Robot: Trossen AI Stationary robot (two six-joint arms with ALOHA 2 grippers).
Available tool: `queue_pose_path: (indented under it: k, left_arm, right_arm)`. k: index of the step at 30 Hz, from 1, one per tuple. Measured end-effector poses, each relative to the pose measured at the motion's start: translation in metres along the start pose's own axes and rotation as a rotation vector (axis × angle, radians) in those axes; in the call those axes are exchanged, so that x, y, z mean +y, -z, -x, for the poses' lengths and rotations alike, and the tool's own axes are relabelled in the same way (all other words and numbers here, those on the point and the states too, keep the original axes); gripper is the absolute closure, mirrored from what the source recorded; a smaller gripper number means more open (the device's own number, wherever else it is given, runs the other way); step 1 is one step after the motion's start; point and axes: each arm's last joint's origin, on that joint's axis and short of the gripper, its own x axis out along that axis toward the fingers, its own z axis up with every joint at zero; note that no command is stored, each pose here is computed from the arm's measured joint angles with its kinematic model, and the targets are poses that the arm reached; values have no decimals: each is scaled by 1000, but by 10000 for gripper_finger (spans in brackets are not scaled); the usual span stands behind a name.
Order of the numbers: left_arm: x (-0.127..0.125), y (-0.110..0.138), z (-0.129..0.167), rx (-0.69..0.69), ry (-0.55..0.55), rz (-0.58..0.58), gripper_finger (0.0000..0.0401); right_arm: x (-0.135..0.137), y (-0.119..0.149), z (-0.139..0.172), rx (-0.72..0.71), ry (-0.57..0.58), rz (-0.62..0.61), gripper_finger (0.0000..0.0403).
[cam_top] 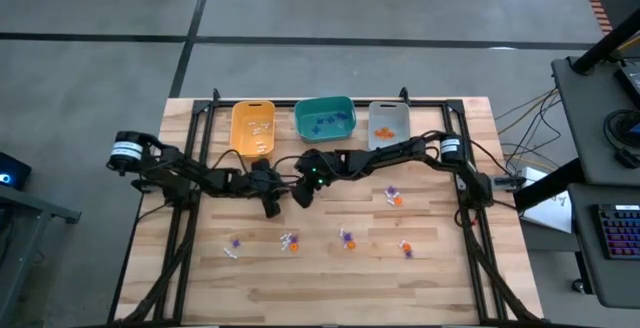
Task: Sort Halloween decoration
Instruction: Put the violet spider toy into the green bin
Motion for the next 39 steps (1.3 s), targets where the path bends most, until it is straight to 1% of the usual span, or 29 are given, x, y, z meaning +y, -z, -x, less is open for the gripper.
queue_pose_path:
  k: [3,8,14,23,28,33,39]
  left_arm:
    - [0,0,0,-1,0,0,326]
    - [0,0,0,-1,0,1,326]
    - [0,0,0,-1,-2,0,326]
    - [0,0,0,-5,-4,1,326]
    - [0,0,0,-6,-5,1,326]
    - [0,0,0,-6,-5,1,326]
    - [0,0,0,-7,-5,1,326]
  right_arm:
    - [-3,-2,0,-14,8,-5,227]
    - [-4,-4,1,-34,31,-5,229]
    - [-5,-4,0,-43,32,6,231]
    - [-10,8,-19,-32,26,22,242]
    - [-13,10,-25,-42,17,29,250]
    - [-13,10,-25,-45,19,56,268]
    - [-12,10,-25,-49,17,58,319]
